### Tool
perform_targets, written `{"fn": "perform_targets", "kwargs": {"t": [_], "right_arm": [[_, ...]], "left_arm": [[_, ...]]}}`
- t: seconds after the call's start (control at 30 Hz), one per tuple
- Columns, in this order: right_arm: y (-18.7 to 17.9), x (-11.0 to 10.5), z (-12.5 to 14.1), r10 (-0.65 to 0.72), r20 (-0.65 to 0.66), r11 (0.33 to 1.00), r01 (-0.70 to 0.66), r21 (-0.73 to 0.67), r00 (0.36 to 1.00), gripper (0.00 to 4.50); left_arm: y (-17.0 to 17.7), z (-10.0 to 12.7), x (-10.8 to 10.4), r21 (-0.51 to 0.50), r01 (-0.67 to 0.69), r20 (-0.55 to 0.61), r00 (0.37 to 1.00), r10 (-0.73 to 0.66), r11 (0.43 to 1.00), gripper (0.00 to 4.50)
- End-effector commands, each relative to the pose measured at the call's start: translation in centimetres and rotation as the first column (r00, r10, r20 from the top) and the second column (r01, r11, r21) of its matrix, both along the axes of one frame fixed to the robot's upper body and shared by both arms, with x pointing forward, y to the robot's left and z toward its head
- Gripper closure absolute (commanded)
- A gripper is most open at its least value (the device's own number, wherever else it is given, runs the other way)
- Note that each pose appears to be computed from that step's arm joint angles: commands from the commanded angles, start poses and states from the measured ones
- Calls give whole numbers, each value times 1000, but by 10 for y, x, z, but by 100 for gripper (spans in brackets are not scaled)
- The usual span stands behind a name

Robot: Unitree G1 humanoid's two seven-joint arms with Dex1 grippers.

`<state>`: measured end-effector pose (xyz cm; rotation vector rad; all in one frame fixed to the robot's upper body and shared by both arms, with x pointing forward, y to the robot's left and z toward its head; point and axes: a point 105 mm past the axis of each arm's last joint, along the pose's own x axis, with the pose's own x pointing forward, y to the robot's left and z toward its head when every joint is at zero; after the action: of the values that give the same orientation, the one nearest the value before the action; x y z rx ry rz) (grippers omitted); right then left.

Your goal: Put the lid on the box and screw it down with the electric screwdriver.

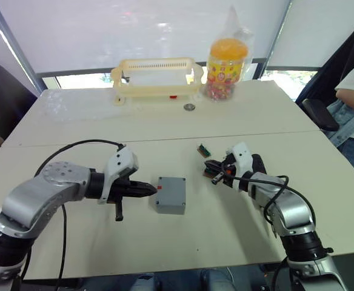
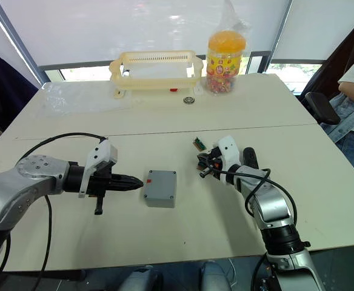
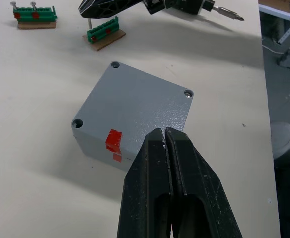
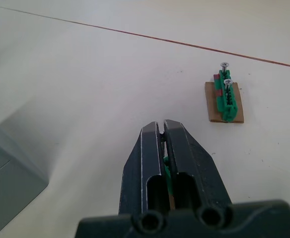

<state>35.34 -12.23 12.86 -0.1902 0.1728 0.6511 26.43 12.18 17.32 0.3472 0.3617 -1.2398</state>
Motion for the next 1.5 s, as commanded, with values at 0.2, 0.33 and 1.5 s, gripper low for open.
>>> {"fn": "perform_targets", "kwargs": {"t": [0.2, 0.33, 1.5], "right_arm": [[4, -9, 46, 31, 120, 999, -35, 33, 992, 445], [22, -28, 70, 128, 153, 988, -140, 71, 980, 445], [59, -49, 25, 301, 68, 953, -301, -12, 951, 445]], "left_arm": [[-3, -1, 3, 9, 23, 36, 999, -23, 1000, 450], [-5, -3, 8, -6, 15, 52, 999, -15, 1000, 450], [-15, -10, 12, -28, 5, 68, 998, -3, 1000, 450]]}}
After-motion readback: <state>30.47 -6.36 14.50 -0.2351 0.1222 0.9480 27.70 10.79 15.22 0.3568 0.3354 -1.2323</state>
